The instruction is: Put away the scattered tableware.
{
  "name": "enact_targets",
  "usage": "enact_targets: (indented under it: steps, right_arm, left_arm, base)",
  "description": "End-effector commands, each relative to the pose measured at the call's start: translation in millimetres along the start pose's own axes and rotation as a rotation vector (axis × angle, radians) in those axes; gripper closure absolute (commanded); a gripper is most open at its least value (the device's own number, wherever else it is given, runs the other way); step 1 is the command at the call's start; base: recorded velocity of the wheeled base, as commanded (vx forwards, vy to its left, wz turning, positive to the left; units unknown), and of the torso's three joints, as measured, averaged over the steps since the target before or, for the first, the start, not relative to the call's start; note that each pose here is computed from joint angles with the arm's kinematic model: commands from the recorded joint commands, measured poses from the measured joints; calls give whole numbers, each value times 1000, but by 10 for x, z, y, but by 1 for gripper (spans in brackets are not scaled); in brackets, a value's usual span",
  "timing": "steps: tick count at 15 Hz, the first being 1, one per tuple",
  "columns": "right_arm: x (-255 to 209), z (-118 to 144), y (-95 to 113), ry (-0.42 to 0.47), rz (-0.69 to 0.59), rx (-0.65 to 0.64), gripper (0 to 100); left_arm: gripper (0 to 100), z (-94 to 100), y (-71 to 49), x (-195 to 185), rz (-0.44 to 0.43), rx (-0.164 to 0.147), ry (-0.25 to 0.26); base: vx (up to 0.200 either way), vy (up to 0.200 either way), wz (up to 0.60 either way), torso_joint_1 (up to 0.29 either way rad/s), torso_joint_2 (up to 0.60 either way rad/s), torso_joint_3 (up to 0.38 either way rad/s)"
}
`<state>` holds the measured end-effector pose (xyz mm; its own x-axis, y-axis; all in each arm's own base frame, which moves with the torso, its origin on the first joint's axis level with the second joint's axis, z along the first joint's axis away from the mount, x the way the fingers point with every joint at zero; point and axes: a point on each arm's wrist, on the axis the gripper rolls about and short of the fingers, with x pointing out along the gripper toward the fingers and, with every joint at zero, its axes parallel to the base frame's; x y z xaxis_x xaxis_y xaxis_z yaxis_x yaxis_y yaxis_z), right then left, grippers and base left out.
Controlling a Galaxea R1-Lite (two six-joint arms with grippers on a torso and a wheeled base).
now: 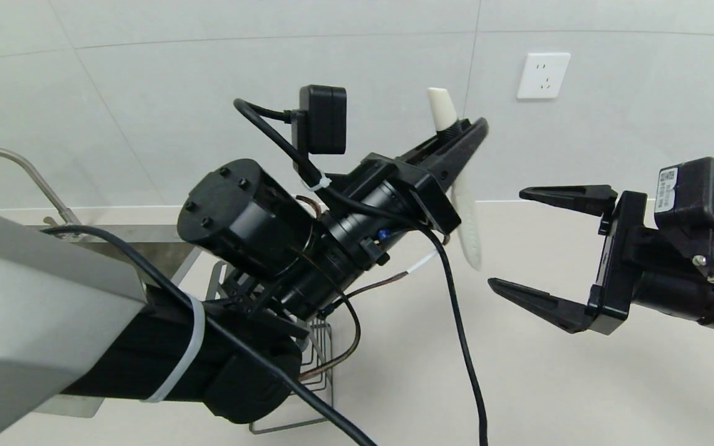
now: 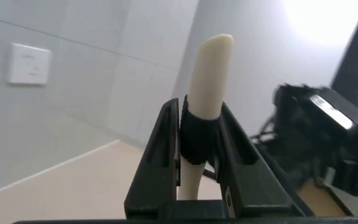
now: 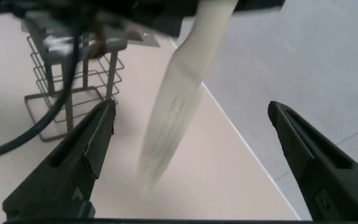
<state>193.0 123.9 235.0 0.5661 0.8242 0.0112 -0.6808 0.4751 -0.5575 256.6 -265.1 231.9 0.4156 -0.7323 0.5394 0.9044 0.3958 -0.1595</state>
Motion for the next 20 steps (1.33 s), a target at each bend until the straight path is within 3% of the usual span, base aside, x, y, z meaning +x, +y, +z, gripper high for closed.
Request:
enact_targets:
  steps: [1, 2, 3, 7, 9, 11, 15, 20]
  right_arm:
    - [-40, -39, -7, 17, -12, 5, 100]
    - [-65, -27, -19, 16, -24, 3, 100]
    - [-145, -22, -72, 34, -78, 14, 100]
    - [-723, -209, -57, 152, -242, 47, 100]
    - [-1153, -295, 185, 197, -357, 27, 100]
    - [-1475, -174, 363, 181, -480, -40, 100]
    - [-1893, -93, 897, 151, -614, -132, 100]
    - [-2092, -245, 1374, 170, -666, -146, 100]
  left_arm:
    - [100, 219, 162, -62, 85, 82, -20]
    - [100, 252, 213, -78, 105, 120, -19]
    - [100, 290, 312, -115, 142, 178, -15]
    - [100, 363, 241, -349, 198, 179, 29]
    - [100, 514, 150, -427, 198, 222, 14]
    - [100, 624, 143, -484, 255, 283, 8]
    - [100, 775, 64, -535, 271, 316, -24]
    - [100, 886, -21, -623, 260, 316, -37]
  base:
    - [0, 0, 0, 0, 0, 0]
    - [0, 0, 0, 0, 0, 0]
    - [0, 0, 0, 0, 0, 0]
    - [0, 0, 0, 0, 0, 0]
    - [0, 0, 0, 0, 0, 0]
    - [0, 0, 0, 0, 0, 0]
    - [0, 0, 0, 0, 0, 0]
    - [0, 0, 0, 0, 0, 0]
